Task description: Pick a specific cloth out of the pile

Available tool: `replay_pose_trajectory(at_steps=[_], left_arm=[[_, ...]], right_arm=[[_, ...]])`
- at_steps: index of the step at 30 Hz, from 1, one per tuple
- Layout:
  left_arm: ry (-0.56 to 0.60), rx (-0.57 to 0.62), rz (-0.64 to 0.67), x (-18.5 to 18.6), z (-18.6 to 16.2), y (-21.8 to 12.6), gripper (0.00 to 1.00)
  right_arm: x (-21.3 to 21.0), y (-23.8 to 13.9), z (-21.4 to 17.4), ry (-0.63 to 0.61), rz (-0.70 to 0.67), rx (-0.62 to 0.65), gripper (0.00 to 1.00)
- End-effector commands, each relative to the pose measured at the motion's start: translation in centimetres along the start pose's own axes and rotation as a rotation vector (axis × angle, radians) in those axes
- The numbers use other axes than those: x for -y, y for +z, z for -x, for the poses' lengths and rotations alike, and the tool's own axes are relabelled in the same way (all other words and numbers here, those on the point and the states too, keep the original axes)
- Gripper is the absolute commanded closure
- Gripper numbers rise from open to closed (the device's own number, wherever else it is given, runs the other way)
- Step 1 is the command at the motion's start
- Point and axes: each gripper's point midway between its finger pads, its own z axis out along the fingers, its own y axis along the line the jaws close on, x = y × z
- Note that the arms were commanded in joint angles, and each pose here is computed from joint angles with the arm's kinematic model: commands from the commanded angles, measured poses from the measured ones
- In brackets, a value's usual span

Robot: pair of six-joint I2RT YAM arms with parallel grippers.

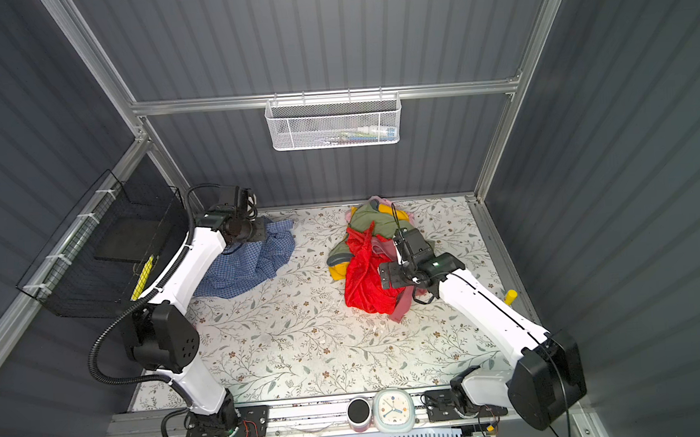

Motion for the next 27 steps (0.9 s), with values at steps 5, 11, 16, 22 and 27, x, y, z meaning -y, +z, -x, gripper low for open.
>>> replay_pose_trajectory(at_steps=[5,11,16,22,27], left_arm=[[0.018,-0.156,0.086,-2.5,-2.8,6.6,1.00],[-0.051,-0.317,0.061,-3.0,-8.5,11.6,1.00],[-0.054,-0.401,0.042,-2.6,-11.8,13.0,0.40],[-0.090,-0.278,0.021,-2.4,-10.3,10.3,0.00],[-0.097,-0.090,0.039,-2.8,-9.1,5.7,0.00]], right_arm=[[0.9,-0.8,-0.1,0.003,-0.036,0.011,0.01],[1.1,-0.7,-0.7,0.002,-0.042,-0.004,0.01],[1.9,-0.4,-1.1,-0.010,-0.069,-0.016,0.01],[3.2,-1.1,-0.4,-0.045,-0.077,0.101,0.01],[5.4,-2.5,1.1,-0.093,-0.115,0.329,0.01]])
